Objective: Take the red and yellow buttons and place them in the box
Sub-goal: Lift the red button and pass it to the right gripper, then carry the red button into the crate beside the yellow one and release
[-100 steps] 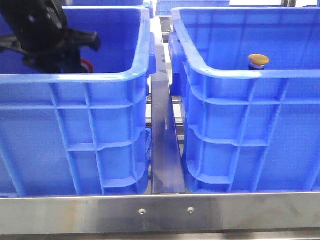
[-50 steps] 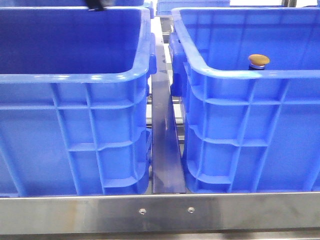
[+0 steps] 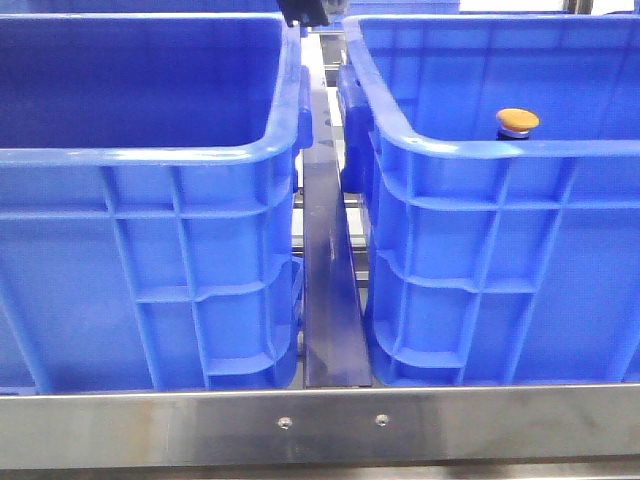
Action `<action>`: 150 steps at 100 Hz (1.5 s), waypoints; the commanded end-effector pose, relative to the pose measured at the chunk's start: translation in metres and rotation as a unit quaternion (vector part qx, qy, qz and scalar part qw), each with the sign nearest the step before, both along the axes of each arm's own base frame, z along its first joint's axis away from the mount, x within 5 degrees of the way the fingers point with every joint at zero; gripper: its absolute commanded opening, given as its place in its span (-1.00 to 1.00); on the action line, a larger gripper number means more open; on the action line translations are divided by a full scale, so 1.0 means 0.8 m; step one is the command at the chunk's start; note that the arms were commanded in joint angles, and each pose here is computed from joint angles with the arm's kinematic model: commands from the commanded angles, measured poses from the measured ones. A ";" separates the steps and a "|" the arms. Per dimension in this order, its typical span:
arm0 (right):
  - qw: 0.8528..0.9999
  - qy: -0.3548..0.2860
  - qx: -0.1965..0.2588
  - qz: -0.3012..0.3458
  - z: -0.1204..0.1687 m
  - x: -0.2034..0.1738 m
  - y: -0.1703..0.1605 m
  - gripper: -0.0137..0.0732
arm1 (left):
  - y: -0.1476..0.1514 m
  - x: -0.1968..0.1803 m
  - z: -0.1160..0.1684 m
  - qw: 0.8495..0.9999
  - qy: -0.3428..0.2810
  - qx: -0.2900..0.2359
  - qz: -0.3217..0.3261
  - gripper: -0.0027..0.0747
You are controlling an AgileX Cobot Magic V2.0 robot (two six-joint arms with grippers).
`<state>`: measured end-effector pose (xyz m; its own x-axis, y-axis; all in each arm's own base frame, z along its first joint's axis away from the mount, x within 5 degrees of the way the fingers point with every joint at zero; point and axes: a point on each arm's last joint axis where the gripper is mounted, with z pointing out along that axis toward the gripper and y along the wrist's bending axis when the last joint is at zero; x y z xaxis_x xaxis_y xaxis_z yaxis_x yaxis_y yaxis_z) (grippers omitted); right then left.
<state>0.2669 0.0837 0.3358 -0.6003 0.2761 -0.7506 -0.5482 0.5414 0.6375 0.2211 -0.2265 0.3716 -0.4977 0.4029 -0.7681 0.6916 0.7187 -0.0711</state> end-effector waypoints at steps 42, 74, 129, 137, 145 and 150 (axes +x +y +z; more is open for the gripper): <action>0.988 0.048 0.116 0.090 0.011 0.010 0.039 0.61 | 0.002 -0.008 0.033 0.998 -0.044 -0.050 -0.003 -0.72; 0.989 0.051 0.112 0.086 0.008 0.013 0.044 0.29 | 0.002 -0.008 0.033 0.998 -0.044 -0.050 -0.003 -0.72; 0.995 0.007 0.084 0.056 0.011 0.019 0.029 -0.21 | 0.007 -0.010 0.031 0.999 -0.040 -0.024 -0.004 0.81; 0.997 -0.029 0.066 0.033 0.015 0.022 0.008 -0.21 | 0.009 -0.011 0.033 0.999 -0.042 -0.024 -0.004 0.81; 0.997 -0.075 0.036 0.001 0.023 0.023 -0.019 -0.21 | 0.011 -0.013 0.035 0.999 -0.045 -0.023 -0.004 0.81; 0.994 -0.104 0.007 -0.019 0.027 0.021 -0.035 -0.21 | 0.012 -0.013 0.035 0.999 -0.046 -0.021 -0.004 0.81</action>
<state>0.2931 0.0741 0.3257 -0.5820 0.2983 -0.7565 -0.5677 0.5170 0.6406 0.2178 -0.2209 0.3734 -0.4958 0.4341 -0.7522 0.6925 0.7203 -0.0407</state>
